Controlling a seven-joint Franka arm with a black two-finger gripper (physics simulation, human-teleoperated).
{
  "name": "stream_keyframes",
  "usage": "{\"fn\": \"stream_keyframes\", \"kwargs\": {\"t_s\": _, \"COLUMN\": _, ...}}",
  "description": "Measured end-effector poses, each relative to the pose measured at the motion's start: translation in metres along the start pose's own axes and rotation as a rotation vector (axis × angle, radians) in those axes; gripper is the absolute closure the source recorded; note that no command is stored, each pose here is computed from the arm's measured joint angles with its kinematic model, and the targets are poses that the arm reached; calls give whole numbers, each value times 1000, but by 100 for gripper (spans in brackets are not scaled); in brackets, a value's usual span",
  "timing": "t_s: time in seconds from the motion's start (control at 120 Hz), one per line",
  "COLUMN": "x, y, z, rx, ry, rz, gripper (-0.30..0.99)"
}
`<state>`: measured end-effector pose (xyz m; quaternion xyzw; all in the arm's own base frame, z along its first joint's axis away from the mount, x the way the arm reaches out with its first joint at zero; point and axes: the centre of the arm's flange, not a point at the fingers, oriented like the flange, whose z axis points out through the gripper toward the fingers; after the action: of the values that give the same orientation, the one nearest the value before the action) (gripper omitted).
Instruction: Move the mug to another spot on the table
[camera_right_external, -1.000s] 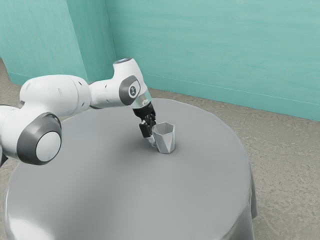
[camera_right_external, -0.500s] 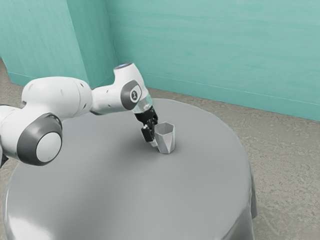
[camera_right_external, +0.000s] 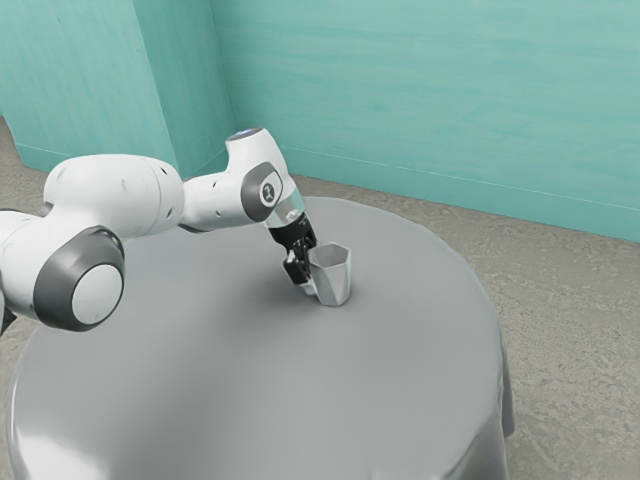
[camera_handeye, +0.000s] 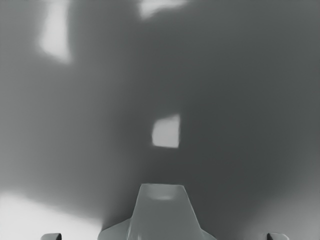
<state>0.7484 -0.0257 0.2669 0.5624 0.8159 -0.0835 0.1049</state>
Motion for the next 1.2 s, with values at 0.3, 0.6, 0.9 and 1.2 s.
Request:
{"fn": "stream_keyframes", "kwargs": {"t_s": 0.3, "x": -1, "y": 0, "z": 0, "rx": 0, "ry": -3, "rz": 21, "gripper": 31}}
{"fn": "stream_keyframes", "kwargs": {"t_s": 0.6, "x": -3, "y": -1, "z": -1, "rx": 0, "ry": -4, "rz": 36, "gripper": 34}}
{"fn": "stream_keyframes", "kwargs": {"t_s": 0.9, "x": -4, "y": -2, "z": -1, "rx": -1, "ry": -5, "rz": 45, "gripper": 34}}
{"fn": "stream_keyframes", "kwargs": {"t_s": 1.2, "x": 1, "y": -7, "z": -19, "rx": -9, "ry": -3, "rz": 43, "gripper": 49}}
